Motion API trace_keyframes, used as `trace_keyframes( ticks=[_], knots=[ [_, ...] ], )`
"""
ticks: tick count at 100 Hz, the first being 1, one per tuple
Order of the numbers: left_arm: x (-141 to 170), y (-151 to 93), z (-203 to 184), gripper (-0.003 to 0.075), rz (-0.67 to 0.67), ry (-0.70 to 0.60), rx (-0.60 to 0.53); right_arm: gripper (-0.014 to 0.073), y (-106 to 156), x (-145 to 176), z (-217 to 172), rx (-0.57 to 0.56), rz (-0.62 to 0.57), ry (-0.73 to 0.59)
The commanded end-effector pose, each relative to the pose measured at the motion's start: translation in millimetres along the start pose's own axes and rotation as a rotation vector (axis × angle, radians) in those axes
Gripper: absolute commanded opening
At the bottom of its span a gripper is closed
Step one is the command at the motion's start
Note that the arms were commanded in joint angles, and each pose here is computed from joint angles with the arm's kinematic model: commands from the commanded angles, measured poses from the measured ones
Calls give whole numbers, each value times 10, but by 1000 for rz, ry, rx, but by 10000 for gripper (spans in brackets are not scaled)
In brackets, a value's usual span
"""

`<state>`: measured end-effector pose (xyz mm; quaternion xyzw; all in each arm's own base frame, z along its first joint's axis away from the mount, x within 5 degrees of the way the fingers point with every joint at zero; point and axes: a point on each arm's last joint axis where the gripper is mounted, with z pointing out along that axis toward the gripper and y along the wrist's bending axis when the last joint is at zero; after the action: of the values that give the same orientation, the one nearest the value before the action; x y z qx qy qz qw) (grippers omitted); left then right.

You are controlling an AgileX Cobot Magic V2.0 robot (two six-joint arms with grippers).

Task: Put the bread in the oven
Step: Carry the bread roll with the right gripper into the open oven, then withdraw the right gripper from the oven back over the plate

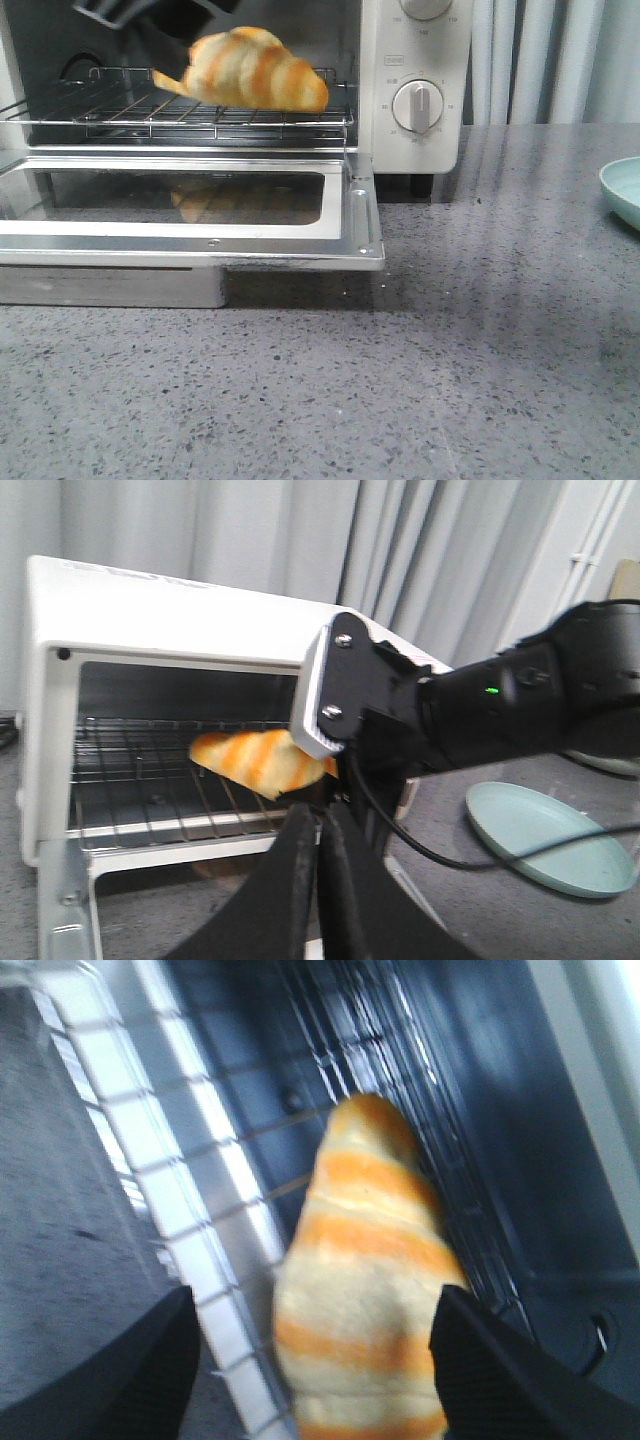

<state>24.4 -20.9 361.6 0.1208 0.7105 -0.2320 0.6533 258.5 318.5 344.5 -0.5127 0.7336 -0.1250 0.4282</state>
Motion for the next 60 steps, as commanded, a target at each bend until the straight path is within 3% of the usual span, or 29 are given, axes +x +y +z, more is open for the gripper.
trace_keyframes(
  ticks=[1,38,60],
  knots=[
    [-154,-5,-22,-22,-3,-104,-32,450,-170,-149,-398,55,1,-125],
    [-116,44,-122,-22,65,-186,-227,426,245,-232,-965,-13,-59,-94],
    [268,70,-279,-22,90,-330,-286,363,277,-176,-1267,-24,-66,-71]
  ],
)
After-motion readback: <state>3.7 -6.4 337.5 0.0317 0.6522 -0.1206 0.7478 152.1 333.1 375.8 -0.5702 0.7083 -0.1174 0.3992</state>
